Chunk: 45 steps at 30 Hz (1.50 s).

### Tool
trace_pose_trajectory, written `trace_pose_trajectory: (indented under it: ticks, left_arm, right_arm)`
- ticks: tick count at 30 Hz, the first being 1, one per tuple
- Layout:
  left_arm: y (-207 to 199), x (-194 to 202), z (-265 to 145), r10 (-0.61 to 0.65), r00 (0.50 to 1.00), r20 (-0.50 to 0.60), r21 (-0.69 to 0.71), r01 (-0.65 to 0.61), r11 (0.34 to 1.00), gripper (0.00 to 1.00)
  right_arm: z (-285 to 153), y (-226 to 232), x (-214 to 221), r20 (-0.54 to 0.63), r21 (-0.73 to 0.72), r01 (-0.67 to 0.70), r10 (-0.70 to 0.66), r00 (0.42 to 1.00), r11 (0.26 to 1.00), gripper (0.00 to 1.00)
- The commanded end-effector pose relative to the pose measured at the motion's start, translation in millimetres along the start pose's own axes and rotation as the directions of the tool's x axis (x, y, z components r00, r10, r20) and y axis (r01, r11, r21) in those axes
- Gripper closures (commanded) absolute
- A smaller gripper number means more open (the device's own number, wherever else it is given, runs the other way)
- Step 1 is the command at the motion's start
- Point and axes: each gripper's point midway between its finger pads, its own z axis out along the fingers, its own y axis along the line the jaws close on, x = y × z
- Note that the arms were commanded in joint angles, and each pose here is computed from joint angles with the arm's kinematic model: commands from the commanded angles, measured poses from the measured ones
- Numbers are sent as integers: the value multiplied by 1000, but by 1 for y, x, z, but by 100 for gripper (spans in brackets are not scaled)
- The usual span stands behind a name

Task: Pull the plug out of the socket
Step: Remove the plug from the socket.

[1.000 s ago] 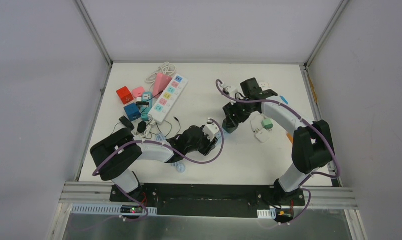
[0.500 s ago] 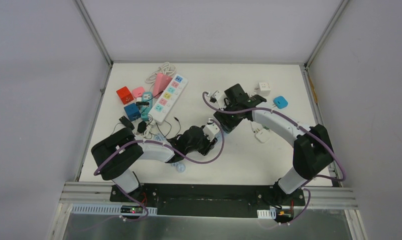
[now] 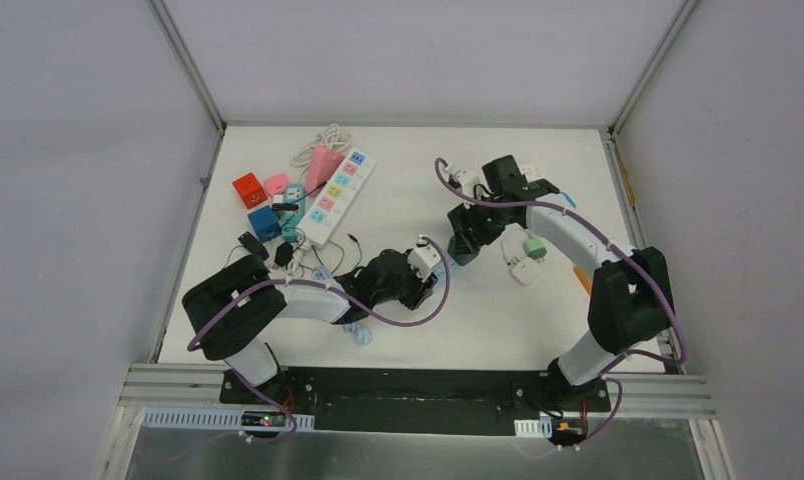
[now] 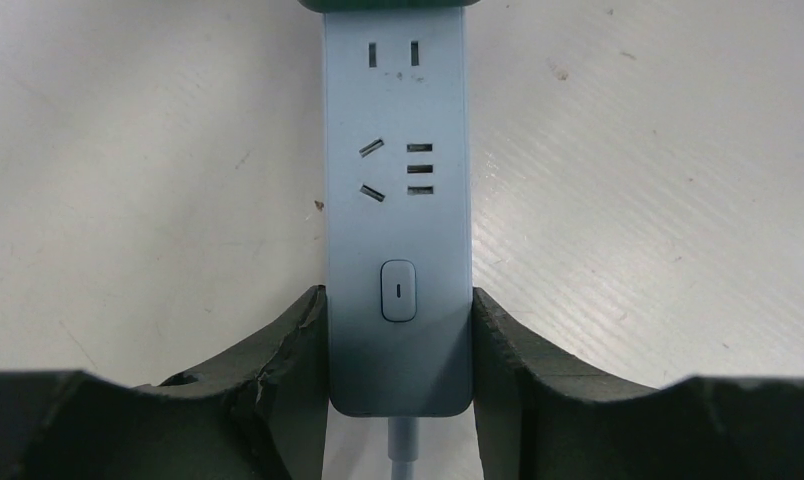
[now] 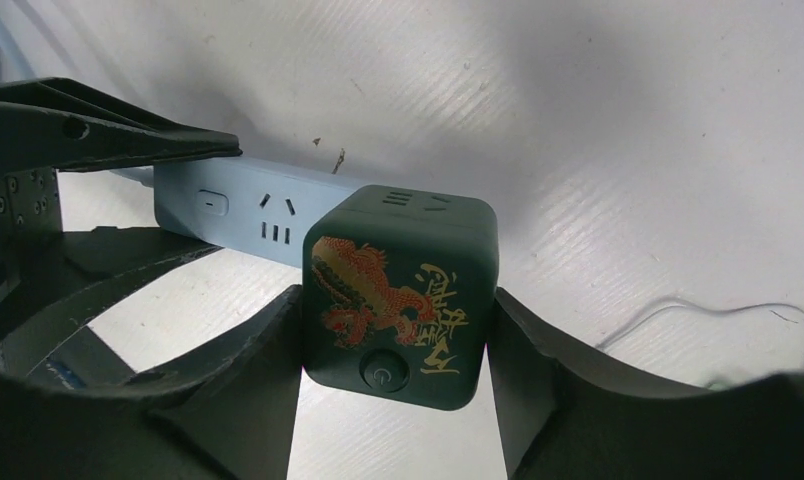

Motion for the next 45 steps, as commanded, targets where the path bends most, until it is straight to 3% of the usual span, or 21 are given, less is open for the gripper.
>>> trace_pose_trajectory:
  ticks: [1, 4, 9, 12, 16, 20, 25, 29, 32, 34, 41, 45]
  left_arm:
    - [15, 38, -7, 10, 991, -136, -51, -17, 999, 100]
    - [15, 37, -7, 10, 991, -134, -49, -17, 999, 100]
    - [14, 37, -5, 6, 991, -132, -46, -12, 999, 100]
    - [14, 38, -2, 6, 990, -140, -44, -12, 999, 100]
    - [14, 41, 2, 2, 988, -153, -44, -9, 999, 100]
    - [13, 45, 3, 0, 986, -167, -45, -8, 999, 100]
    - [15, 49, 3, -3, 984, -176, -49, -5, 999, 100]
    - [17, 49, 3, -7, 985, -174, -49, -2, 999, 100]
    - [16, 46, 3, -13, 986, -167, -43, 5, 999, 100]
    - [15, 44, 3, -15, 986, -163, -38, 9, 999, 100]
    - [13, 44, 7, -31, 986, -166, -23, 28, 999, 100]
    - [14, 31, 4, -52, 989, -140, -25, 49, 998, 99]
  right_arm:
    - [-29, 36, -23, 104, -250, -45, 74, 992, 967, 100]
    - [-28, 32, -22, 98, -207, -34, 55, 994, 978, 100]
    - [-27, 24, -23, 71, 51, 151, -154, 985, 987, 100]
    - [-20, 21, -19, 13, 127, 213, -216, 976, 969, 100]
    - [-14, 34, -18, 3, 63, 214, -215, 977, 975, 100]
    - [-21, 53, -18, 46, -183, 62, -55, 997, 981, 100]
    - [-39, 46, -24, 104, -269, -36, 66, 992, 962, 100]
    - [-39, 34, -20, 100, -234, -53, 79, 992, 971, 100]
    - [-31, 17, -15, 81, -45, 49, -45, 996, 998, 100]
    - [-28, 16, -14, 61, 6, 101, -102, 993, 995, 100]
    - [-5, 45, -7, 6, -82, 172, -172, 985, 982, 100]
    - [2, 35, -4, -29, -28, 173, -174, 984, 984, 100]
